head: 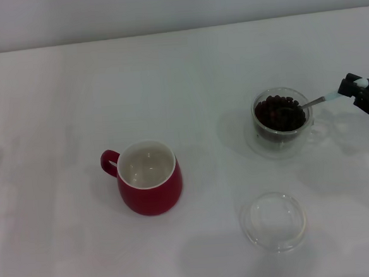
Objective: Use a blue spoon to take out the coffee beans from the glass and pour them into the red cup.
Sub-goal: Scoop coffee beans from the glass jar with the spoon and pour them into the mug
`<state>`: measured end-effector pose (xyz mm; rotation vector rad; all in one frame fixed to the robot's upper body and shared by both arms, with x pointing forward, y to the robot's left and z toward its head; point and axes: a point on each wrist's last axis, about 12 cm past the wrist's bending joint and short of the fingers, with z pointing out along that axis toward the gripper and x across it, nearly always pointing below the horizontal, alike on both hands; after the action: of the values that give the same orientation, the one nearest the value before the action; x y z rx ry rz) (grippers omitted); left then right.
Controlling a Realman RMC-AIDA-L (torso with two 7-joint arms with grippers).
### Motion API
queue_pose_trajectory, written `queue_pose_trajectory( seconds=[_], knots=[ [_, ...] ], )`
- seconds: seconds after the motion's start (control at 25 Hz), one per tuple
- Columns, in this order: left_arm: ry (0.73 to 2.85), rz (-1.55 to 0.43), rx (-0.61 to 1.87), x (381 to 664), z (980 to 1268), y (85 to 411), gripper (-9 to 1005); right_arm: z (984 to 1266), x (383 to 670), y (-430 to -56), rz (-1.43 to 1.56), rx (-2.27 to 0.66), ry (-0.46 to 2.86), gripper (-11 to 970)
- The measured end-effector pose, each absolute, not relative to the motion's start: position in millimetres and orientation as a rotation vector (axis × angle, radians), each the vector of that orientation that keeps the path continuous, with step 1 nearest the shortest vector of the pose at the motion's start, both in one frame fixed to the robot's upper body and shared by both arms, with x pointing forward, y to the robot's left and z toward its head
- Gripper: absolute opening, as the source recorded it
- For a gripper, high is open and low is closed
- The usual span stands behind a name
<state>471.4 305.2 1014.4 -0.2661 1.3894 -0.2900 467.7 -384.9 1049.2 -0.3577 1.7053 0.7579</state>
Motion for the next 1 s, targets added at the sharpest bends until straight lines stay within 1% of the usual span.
queue_pose_trajectory(
  seconds=[0.48, 1.0],
  knots=[
    [1.380, -0.287, -0.255, 474.9, 1016.7, 305.4, 895, 1046.5, 475.1, -390.7, 0.847, -0.197, 1.819, 152],
    [1.371, -0.277, -0.263, 475.3, 1017.8, 308.0, 895, 1050.1, 478.0, -394.6, 0.977, -0.018, 1.855, 151]
  ],
)
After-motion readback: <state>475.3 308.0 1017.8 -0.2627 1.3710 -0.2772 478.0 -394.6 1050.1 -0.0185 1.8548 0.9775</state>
